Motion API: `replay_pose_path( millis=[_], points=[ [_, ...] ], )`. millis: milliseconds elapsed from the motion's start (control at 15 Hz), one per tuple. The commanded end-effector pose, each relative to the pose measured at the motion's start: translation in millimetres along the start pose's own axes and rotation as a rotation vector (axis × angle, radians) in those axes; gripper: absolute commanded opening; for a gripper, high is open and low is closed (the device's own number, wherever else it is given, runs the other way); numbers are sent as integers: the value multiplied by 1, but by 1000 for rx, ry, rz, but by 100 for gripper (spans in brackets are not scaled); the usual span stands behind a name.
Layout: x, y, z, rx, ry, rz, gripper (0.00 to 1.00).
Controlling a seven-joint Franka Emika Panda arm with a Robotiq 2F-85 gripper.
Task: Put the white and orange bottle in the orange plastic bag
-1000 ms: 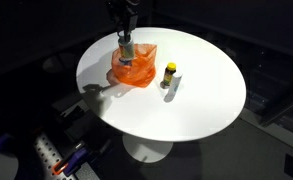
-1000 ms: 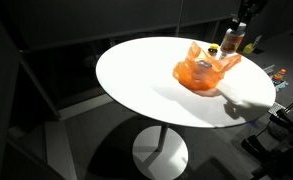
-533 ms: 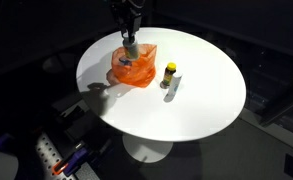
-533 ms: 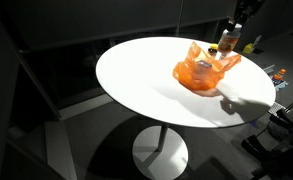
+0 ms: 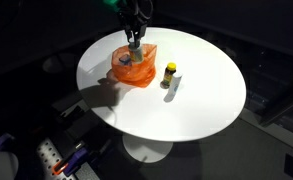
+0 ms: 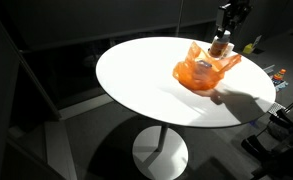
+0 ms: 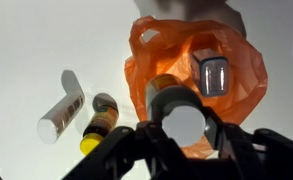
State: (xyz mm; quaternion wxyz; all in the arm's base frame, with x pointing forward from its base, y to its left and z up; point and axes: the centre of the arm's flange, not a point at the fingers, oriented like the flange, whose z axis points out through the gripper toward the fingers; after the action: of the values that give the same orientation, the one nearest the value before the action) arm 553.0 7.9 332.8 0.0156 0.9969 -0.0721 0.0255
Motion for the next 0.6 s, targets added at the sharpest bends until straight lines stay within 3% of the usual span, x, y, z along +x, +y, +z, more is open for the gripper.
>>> replay_pose_path(
  millis=[0, 533],
  points=[
    [27, -6, 10, 3, 4, -4, 19],
    [54, -35, 38, 40, -25, -27, 19]
  ],
)
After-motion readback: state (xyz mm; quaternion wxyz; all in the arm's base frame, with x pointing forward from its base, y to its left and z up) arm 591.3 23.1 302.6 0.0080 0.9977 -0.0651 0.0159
